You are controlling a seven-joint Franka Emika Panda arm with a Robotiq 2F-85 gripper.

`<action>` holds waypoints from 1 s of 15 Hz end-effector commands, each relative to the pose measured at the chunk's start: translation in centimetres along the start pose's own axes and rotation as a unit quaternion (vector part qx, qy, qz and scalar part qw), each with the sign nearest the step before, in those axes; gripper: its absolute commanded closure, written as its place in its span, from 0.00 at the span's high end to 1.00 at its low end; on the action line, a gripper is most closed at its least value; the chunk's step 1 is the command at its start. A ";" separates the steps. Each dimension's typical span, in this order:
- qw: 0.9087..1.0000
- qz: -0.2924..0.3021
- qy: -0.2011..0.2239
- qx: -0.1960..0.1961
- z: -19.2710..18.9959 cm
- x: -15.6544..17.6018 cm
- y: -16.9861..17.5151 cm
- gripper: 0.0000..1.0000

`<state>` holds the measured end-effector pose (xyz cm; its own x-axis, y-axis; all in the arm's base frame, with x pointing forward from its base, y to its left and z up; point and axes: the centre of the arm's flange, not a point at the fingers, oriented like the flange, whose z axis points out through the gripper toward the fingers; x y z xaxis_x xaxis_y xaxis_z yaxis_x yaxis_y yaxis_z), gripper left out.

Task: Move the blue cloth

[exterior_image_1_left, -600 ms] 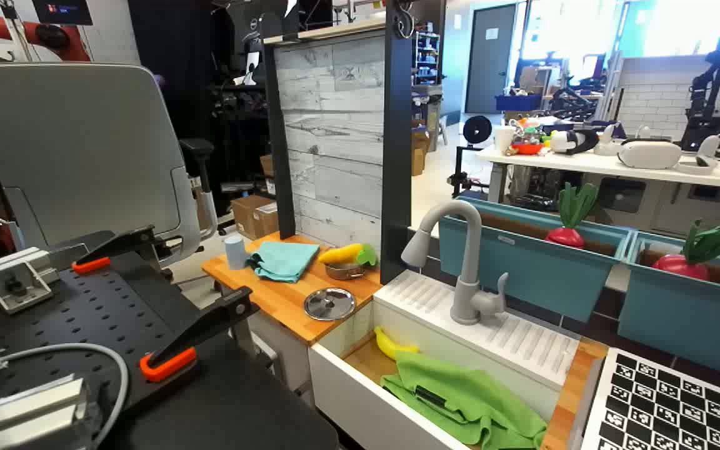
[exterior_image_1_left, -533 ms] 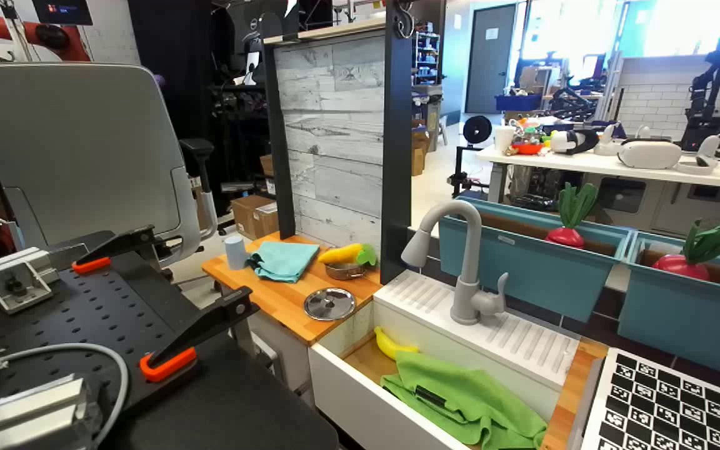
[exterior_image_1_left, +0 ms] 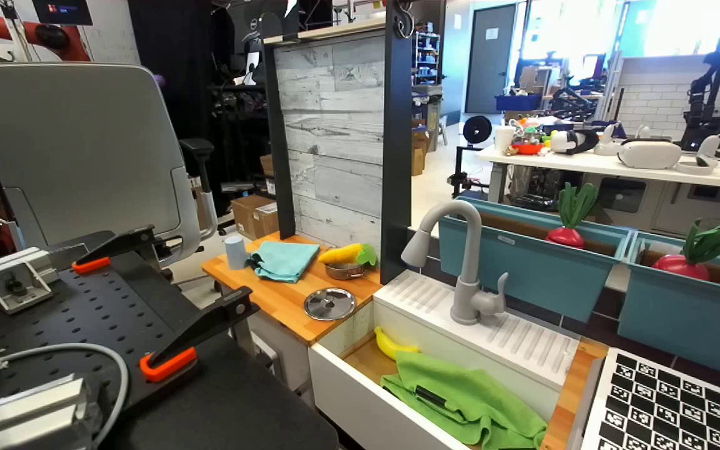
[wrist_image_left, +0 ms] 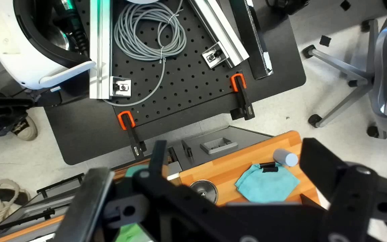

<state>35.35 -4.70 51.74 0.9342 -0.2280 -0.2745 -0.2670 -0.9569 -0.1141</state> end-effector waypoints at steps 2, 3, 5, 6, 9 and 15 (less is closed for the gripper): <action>1.000 0.000 0.000 0.000 0.0 0.0 0.0 1.00; 1.000 0.011 -0.002 0.000 0.3 0.6 -0.5 1.00; 1.000 0.029 0.004 -0.008 1.5 1.9 -1.7 1.00; 0.999 0.037 0.005 -0.009 2.0 2.6 -2.3 1.00; 0.997 0.071 0.016 -0.015 4.8 5.5 -4.1 1.00; 0.987 0.150 0.046 -0.014 12.3 10.8 -6.9 1.00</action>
<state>42.22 0.13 41.55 0.8724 -0.4361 -0.2207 -0.4475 -0.8943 -0.0020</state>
